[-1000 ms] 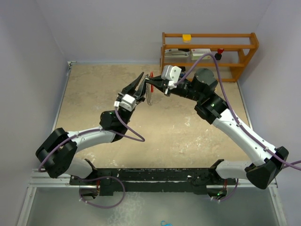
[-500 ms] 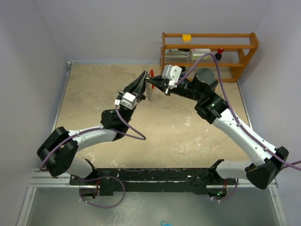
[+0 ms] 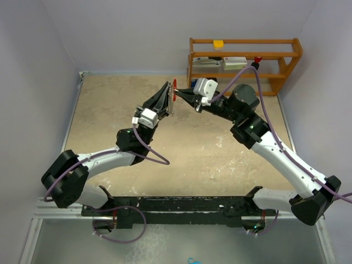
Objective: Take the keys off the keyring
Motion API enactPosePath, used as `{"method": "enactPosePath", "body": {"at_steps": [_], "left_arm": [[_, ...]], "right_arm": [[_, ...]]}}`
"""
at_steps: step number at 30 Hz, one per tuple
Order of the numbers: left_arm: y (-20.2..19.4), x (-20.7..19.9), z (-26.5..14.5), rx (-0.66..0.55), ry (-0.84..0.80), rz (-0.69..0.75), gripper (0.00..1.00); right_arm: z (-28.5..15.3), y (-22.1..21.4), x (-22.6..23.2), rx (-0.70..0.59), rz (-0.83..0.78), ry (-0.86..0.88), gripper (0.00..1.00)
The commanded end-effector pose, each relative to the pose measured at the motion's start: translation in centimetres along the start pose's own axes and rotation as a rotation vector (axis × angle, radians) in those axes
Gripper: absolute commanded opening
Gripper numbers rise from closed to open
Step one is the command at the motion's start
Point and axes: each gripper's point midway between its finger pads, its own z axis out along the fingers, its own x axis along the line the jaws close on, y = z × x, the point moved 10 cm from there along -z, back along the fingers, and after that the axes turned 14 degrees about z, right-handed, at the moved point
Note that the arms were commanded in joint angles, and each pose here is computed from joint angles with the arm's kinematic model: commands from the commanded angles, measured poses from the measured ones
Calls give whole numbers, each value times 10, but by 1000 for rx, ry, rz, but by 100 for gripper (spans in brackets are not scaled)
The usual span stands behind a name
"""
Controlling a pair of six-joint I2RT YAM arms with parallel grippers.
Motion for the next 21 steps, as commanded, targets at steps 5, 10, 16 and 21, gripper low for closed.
{"method": "enactPosePath", "body": {"at_steps": [5,10,16,21], "left_arm": [[36,36,1,-160,187,-21,0],[36,35,2,-163,184,-39,0],[39,36,-1,-170,178,-54,0],[48,41,-4,-198,170,-53,0]], "right_arm": [[-14,38,4,-186,-65,-53,0],[-11,37,5,-200,-44,-38,0],[-8,34,0,-234,-13,-95,0],[-1,34,-5,-250,39,-137,0]]}}
